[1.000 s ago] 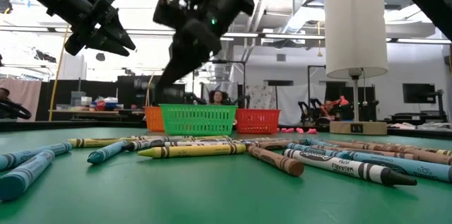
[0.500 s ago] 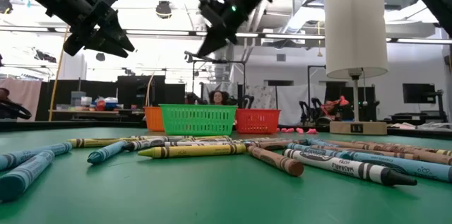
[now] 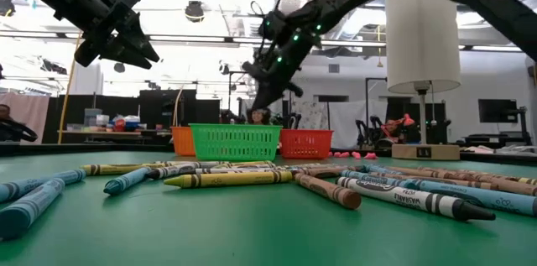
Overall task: Sort crayons
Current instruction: Put a black crayon in the black basket
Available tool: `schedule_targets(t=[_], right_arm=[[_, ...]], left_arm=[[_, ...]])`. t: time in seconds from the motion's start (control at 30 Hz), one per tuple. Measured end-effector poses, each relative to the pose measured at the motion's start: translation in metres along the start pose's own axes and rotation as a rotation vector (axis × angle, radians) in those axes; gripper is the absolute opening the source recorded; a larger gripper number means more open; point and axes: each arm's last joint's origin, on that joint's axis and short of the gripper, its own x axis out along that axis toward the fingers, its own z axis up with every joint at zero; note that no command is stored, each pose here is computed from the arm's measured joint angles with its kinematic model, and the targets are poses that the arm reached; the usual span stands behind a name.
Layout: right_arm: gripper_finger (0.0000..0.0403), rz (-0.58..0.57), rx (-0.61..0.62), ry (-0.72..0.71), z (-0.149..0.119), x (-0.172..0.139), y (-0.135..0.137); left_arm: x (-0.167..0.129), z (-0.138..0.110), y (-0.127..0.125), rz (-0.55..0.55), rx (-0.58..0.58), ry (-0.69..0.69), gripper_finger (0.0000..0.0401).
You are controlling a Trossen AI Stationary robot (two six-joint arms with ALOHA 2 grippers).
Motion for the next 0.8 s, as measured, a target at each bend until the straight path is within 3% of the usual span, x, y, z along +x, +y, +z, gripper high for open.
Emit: schedule_targets(t=[0.4, 0.8], right_arm=[[0.0008, 0.008, -0.045, 0.065, -0.014, 0.012, 0.016], [0.0095, 0.022, -0.128, 0.093, -0.015, 0.006, 0.019]], left_arm=[[0.000, 0.000, 0.000, 0.000, -0.011, 0.000, 0.0119], [0.000, 0.000, 0.000, 0.000, -0.029, 0.000, 0.0119]])
